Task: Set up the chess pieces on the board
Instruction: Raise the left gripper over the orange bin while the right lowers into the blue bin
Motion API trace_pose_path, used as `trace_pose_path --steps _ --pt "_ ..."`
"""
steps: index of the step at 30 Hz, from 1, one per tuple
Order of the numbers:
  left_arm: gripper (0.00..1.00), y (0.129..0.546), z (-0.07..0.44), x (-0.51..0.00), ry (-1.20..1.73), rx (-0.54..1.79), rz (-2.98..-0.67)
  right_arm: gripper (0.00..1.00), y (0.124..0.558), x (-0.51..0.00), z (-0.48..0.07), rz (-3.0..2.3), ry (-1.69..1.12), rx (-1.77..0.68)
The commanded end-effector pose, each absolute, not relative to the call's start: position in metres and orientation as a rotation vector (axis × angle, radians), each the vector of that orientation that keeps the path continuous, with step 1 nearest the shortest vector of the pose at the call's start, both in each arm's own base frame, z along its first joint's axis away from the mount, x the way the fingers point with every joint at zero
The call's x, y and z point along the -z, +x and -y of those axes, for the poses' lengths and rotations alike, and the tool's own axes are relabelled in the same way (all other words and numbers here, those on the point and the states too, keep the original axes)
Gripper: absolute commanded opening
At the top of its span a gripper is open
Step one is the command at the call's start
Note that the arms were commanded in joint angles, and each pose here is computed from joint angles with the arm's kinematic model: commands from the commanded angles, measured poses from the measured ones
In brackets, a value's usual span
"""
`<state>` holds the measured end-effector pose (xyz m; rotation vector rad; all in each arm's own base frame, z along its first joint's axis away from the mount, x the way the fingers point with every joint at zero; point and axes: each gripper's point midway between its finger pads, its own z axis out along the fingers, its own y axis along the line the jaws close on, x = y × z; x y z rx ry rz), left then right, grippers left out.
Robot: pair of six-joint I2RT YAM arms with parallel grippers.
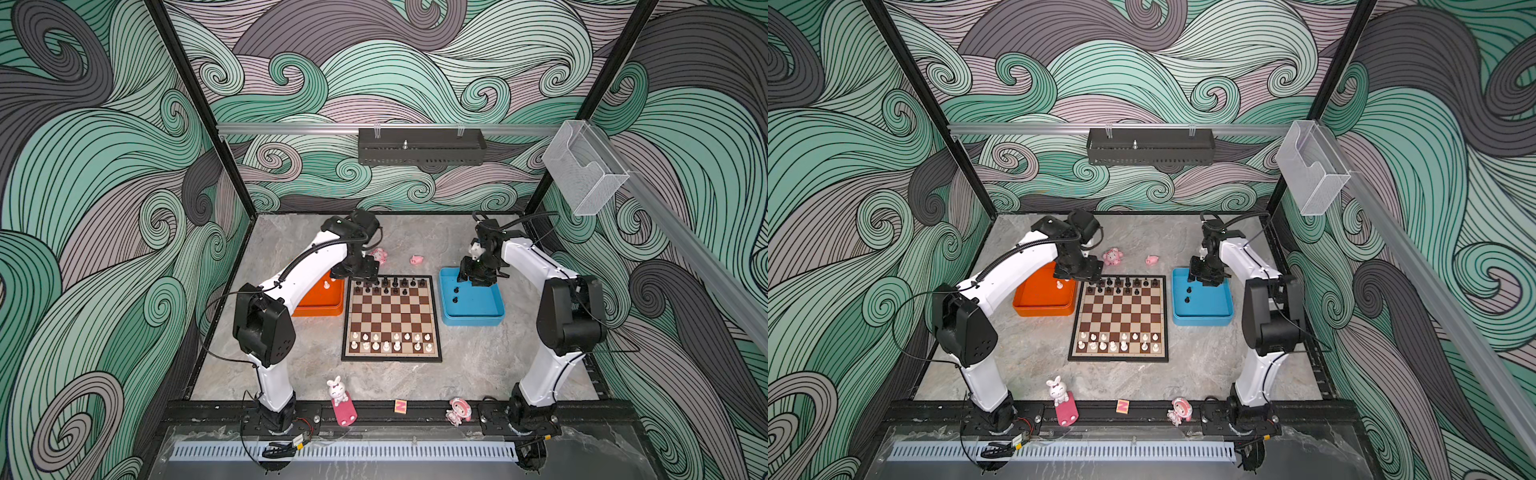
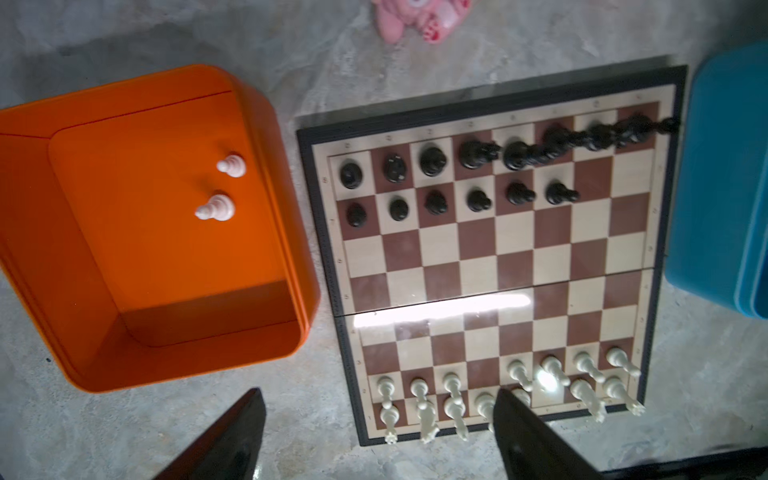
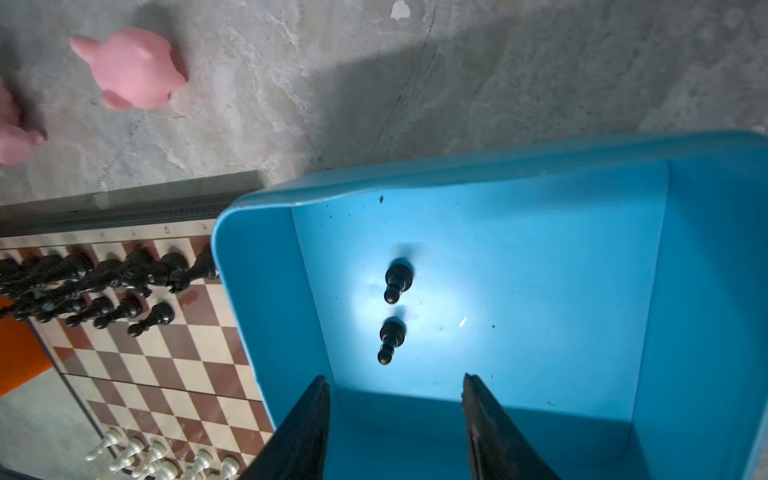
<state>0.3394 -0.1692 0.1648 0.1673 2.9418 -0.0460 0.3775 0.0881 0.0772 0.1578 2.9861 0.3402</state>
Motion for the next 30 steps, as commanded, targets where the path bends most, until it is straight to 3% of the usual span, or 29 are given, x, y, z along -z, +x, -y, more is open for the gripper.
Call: trace_pose_path --steps 1,10,19,30 --pt "0.88 0.348 0.145 -0.162 0.111 0.093 -2.958 0.49 0.388 -0.07 -0.086 -2.99 0.141 -0.268" --pt "0.88 0.368 0.098 -0.15 -0.066 0.107 -2.98 0.4 0.395 -0.041 -0.088 -3.051 0.123 -0.184" --pt "0.88 0.377 0.091 -0.135 -0.112 0.117 -3.002 0.27 0.397 -0.025 -0.093 -3.085 0.104 -0.149" --pt "0.88 0.379 0.09 -0.129 -0.121 0.128 -3.017 0.22 0.396 -0.022 -0.092 -3.101 0.1 -0.123"
